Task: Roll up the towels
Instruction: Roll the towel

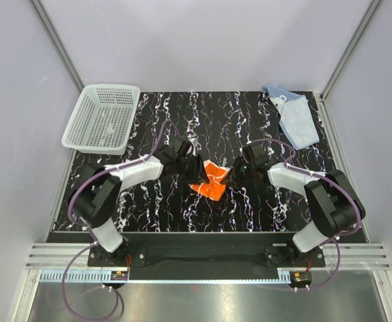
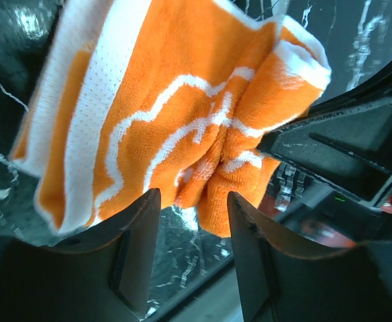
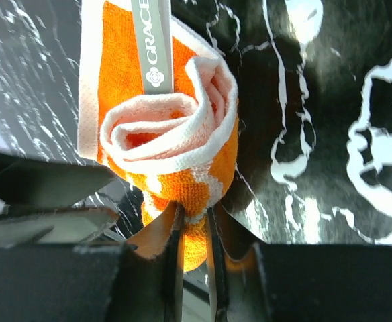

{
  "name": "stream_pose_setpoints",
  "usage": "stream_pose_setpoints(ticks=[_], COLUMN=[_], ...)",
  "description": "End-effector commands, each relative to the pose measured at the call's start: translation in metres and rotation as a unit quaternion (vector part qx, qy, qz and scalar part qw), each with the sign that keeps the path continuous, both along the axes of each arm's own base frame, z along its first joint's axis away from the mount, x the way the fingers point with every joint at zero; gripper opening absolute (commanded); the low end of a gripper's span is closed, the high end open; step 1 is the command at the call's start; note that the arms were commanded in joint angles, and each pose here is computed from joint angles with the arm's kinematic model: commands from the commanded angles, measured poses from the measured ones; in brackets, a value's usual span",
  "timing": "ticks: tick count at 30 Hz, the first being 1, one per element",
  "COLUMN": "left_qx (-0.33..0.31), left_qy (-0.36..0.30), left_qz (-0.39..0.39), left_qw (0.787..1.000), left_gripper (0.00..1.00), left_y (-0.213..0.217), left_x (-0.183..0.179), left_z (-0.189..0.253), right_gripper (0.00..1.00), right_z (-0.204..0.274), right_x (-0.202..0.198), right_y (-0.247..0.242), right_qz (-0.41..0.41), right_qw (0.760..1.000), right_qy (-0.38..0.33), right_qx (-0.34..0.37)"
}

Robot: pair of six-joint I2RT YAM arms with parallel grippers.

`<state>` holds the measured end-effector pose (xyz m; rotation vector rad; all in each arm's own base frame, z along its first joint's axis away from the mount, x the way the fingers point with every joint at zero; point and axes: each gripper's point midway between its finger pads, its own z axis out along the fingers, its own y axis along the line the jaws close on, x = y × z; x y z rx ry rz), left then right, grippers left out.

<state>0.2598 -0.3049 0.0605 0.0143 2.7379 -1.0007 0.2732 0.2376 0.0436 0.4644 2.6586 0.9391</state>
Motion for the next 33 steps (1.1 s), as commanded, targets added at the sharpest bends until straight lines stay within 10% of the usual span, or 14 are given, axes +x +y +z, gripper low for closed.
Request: stream_pose_setpoints(ticks=[1,13,33], left_qx=[0.097,0.175,0.3], left_qy=[-0.125,-0.286,-0.269], left_qz=[-0.013,-0.098,-0.12], left_qw=[0.987,0.937,0.907], left_gripper=[0.49,0.51,0.5], left_y=[0.011,-0.042,-0.044], left_x=[0.008,-0.04,-0.048], left_z=[0.023,0.043,-0.04], right_gripper=[0.11,0.13,0.13], right_z=[-0.005,-0.009,0.001], right_x=[-0.014,-0.008,-0.014], right_y=[-0.01,0.0,0.001], right_qz=[0.015,0.026,0.043], right_qw=[0.998,0.995,0.995], right_qy=[0.035,0.065,0.068], right_qx=[-0.059,-0.064,-0.061])
